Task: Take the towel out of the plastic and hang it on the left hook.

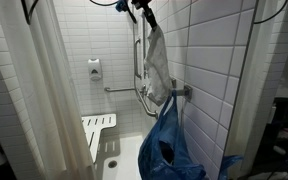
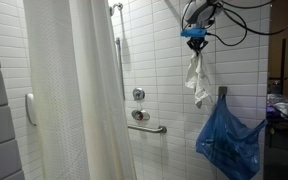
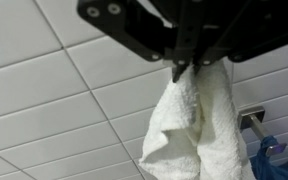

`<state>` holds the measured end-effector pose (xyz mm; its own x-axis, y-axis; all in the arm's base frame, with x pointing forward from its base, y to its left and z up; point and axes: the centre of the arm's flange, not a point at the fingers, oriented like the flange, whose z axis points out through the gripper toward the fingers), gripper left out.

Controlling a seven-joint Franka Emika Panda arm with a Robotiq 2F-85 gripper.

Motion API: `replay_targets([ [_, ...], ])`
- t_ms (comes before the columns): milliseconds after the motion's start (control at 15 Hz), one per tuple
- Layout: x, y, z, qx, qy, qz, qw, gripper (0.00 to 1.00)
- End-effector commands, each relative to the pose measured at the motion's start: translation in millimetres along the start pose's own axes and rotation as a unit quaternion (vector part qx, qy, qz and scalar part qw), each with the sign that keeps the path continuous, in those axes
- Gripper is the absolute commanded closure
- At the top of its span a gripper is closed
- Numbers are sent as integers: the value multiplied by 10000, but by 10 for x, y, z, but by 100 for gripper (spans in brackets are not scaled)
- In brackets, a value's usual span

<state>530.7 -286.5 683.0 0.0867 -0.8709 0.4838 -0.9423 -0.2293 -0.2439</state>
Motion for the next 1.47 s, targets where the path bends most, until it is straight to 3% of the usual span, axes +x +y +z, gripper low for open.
replay_targets([
  [0,127,-106,-18,-60,-47,128,9999,99],
  [467,97,-229,186,-263,122,155,9995,99],
  [1000,109,-252,583,-821,279,378,9955,99],
  [1400,48,-328,510,-718,576,298,9953,99],
])
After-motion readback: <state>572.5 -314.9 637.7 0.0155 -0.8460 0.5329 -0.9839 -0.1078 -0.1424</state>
